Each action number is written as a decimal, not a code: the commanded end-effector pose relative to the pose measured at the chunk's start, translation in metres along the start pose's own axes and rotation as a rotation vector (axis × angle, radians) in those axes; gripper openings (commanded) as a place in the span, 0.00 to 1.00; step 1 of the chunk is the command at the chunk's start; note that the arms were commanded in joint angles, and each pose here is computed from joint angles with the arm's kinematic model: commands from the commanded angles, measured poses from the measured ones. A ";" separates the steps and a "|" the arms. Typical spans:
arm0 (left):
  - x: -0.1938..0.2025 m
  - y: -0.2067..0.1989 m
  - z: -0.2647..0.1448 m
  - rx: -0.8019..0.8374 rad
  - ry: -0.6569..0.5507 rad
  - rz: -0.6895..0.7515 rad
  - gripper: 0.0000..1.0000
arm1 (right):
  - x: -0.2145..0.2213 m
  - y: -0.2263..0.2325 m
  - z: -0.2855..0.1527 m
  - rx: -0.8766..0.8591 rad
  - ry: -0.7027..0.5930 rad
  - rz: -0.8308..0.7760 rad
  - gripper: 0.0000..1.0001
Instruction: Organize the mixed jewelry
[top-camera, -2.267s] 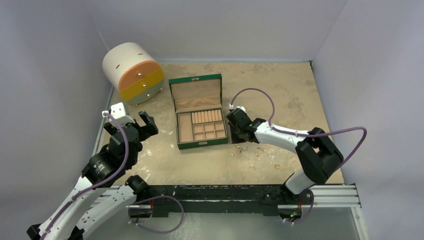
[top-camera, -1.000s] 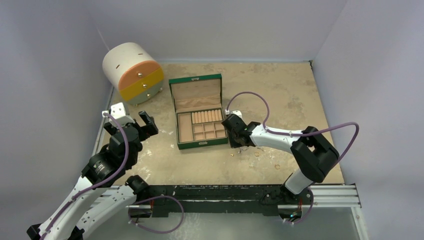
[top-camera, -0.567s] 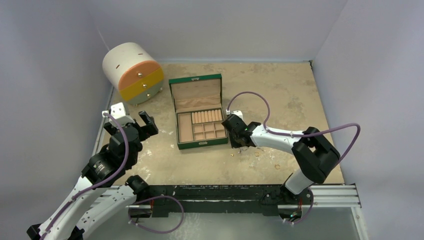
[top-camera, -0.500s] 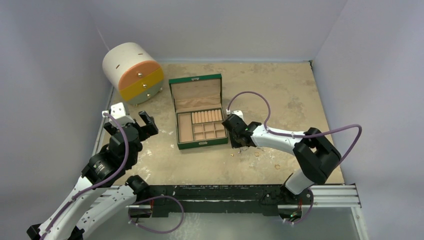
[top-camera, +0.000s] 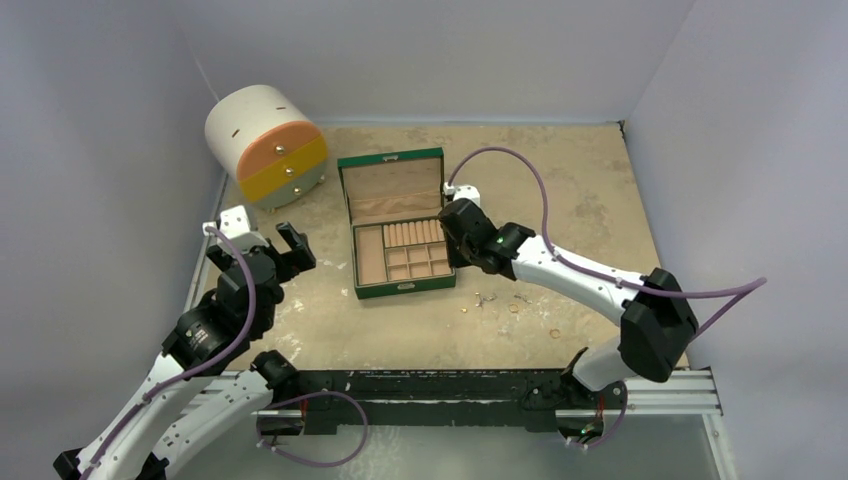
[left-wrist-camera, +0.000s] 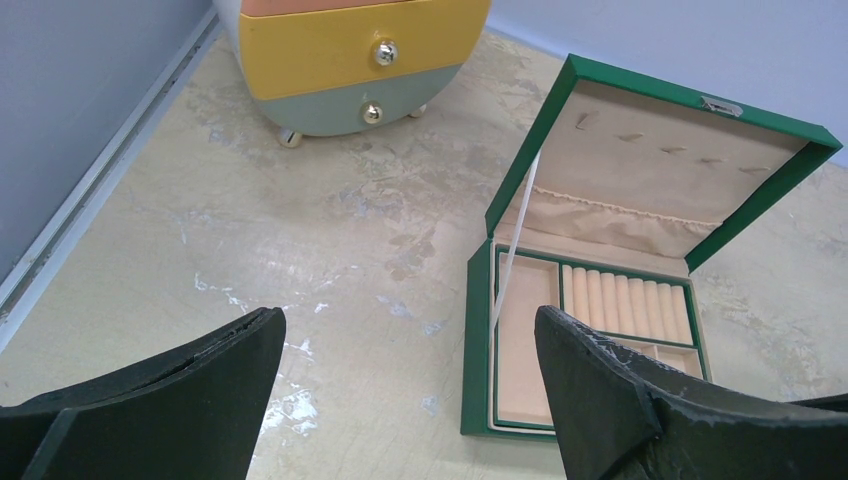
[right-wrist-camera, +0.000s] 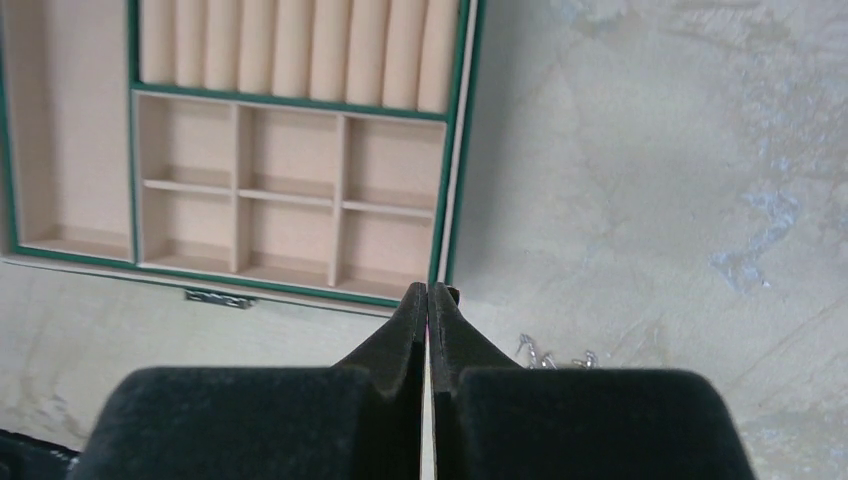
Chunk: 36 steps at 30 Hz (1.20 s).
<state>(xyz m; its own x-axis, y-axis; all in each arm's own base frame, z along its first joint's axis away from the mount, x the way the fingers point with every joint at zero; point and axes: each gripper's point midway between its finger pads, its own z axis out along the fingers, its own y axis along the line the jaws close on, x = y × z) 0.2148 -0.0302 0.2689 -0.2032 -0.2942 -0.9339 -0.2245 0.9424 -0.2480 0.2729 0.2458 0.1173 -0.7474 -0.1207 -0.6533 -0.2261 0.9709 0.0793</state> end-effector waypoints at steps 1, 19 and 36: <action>-0.011 -0.002 -0.002 0.011 -0.038 -0.046 0.96 | -0.029 0.012 -0.009 -0.020 -0.055 0.007 0.00; -0.013 -0.001 -0.003 0.013 -0.044 -0.052 0.96 | -0.029 0.030 0.037 0.017 0.005 0.012 0.00; -0.014 0.001 -0.004 0.009 -0.049 -0.054 0.96 | -0.029 0.019 0.055 0.100 0.013 0.023 0.02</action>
<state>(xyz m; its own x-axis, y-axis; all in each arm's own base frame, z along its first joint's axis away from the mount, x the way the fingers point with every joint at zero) 0.2120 -0.0279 0.2726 -0.1868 -0.3075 -0.9331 -0.2204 0.9387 -0.2652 0.3118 0.2805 0.0801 -0.7858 -0.1442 -0.6014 -0.1939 0.9809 0.0181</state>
